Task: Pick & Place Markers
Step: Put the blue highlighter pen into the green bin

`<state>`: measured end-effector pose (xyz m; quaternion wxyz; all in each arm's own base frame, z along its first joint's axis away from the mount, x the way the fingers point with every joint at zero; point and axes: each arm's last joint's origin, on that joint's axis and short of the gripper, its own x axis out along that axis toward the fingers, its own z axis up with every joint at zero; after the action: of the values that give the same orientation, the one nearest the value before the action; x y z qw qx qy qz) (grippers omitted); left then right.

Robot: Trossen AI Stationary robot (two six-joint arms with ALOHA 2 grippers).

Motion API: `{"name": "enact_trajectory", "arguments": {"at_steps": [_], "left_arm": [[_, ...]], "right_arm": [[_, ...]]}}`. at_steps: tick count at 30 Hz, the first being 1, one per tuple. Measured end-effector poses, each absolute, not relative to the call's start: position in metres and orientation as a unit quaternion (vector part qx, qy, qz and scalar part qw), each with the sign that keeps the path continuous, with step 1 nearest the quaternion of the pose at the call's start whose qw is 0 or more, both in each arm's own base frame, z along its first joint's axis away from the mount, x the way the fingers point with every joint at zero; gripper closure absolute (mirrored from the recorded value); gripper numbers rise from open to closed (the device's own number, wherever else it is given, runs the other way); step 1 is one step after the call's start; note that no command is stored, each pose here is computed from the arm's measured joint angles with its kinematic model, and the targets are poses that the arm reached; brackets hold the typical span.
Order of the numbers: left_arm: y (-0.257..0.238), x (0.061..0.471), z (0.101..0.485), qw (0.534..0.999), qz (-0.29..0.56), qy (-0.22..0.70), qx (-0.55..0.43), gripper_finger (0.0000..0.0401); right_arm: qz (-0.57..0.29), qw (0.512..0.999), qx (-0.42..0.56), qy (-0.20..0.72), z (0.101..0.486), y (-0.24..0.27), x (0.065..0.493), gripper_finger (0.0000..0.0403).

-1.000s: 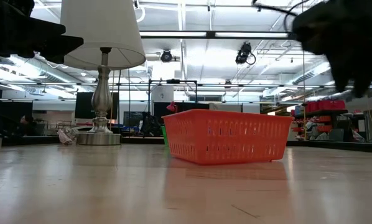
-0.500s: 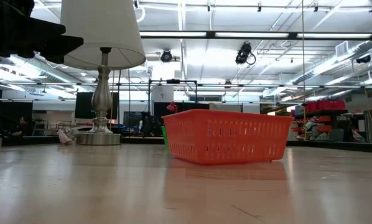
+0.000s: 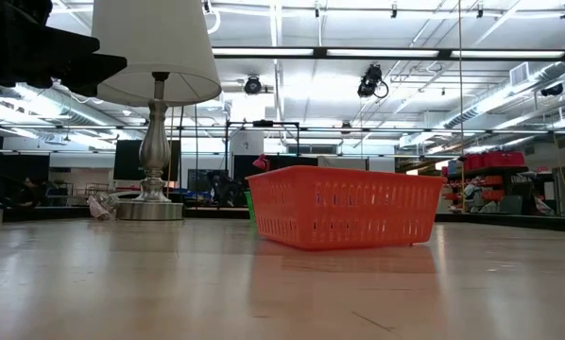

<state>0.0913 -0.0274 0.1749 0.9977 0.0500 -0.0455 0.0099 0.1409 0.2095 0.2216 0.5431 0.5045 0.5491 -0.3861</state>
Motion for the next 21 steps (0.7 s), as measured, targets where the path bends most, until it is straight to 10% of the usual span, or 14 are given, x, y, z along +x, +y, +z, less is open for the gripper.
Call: {"name": "enact_trajectory", "arguments": {"at_steps": [21], "left_arm": [[-0.027, 0.091, 0.175, 0.998, 0.01, -0.045, 0.05, 0.0128]], "right_arm": [[-0.445, 0.563, 0.419, 0.556, 0.175, 0.222, 0.153, 0.024]]}}
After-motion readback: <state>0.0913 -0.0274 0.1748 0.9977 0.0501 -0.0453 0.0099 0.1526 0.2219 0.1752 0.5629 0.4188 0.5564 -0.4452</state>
